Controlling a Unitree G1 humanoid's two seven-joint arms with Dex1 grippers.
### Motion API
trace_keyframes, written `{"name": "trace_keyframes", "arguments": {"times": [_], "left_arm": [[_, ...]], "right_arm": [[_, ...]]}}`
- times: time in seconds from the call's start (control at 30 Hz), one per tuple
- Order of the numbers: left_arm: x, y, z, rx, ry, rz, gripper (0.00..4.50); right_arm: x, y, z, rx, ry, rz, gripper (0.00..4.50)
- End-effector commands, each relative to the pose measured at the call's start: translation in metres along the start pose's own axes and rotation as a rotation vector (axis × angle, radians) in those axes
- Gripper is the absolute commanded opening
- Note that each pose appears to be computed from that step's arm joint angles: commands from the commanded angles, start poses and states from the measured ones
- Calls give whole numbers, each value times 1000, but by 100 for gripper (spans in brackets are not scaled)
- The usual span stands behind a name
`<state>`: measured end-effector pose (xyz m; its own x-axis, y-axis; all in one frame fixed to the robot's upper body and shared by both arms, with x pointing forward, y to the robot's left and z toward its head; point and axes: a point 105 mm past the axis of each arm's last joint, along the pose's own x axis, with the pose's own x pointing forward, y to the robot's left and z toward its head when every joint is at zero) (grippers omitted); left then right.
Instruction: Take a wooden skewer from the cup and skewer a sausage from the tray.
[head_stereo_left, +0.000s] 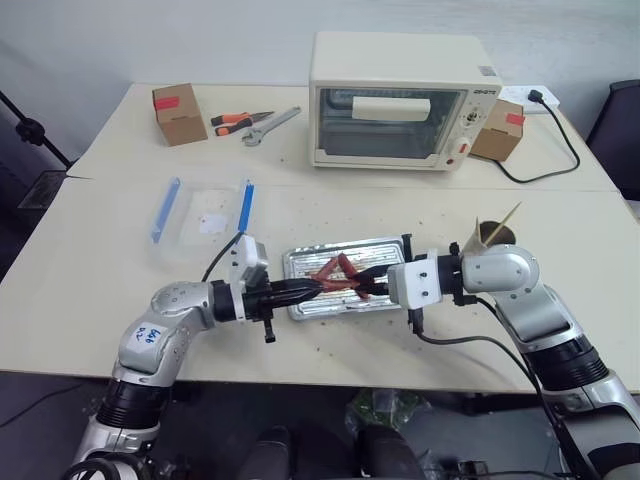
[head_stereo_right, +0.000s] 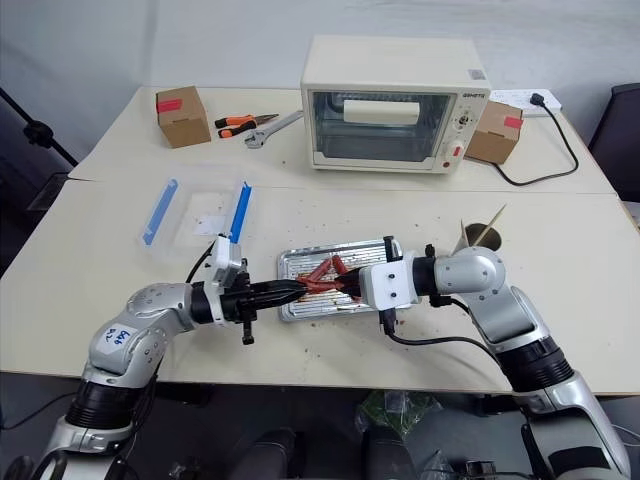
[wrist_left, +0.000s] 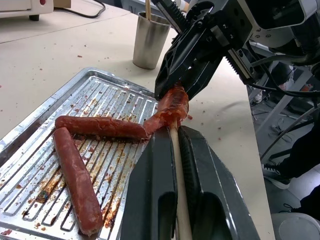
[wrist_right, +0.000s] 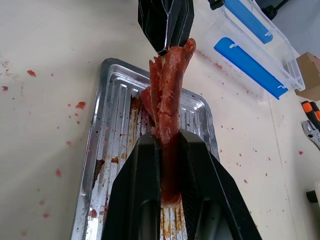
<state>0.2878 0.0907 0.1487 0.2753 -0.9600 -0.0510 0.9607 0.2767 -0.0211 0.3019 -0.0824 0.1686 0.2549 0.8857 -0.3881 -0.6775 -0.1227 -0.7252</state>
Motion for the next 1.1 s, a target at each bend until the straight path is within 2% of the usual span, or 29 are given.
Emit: {"name": "trace_keyframes", "arguments": {"times": [0.03,0.17,0.33,0.43,0.53,0.63,0.77,0.9,0.97,1.1], "left_arm": [[4,0,11,48,-27,-9,0],[-2,4,10,64,-25,12,0],[-14,10,12,115,-39,47,0],[-27,11,15,221,-50,59,0],[-35,10,20,331,-69,68,0],[-47,19,36,492,-111,155,0],[-75,40,60,782,-72,368,0],[-109,68,73,778,-92,598,0],[-120,80,67,748,-64,672,0],[-133,106,48,645,-6,795,0]], "right_arm": [[5,-1,18,-13,-74,5,70],[0,-5,15,-46,-57,-10,178],[-15,-5,8,-35,-26,-17,348],[-31,-10,3,-2,-15,-64,446],[-41,-12,2,32,-28,-122,446],[-55,-7,4,109,-99,-190,446],[-79,6,28,353,-377,-384,446],[-92,15,25,552,-401,-554,446],[-97,21,27,604,-422,-572,446],[-107,28,26,567,-383,-630,446]]}}
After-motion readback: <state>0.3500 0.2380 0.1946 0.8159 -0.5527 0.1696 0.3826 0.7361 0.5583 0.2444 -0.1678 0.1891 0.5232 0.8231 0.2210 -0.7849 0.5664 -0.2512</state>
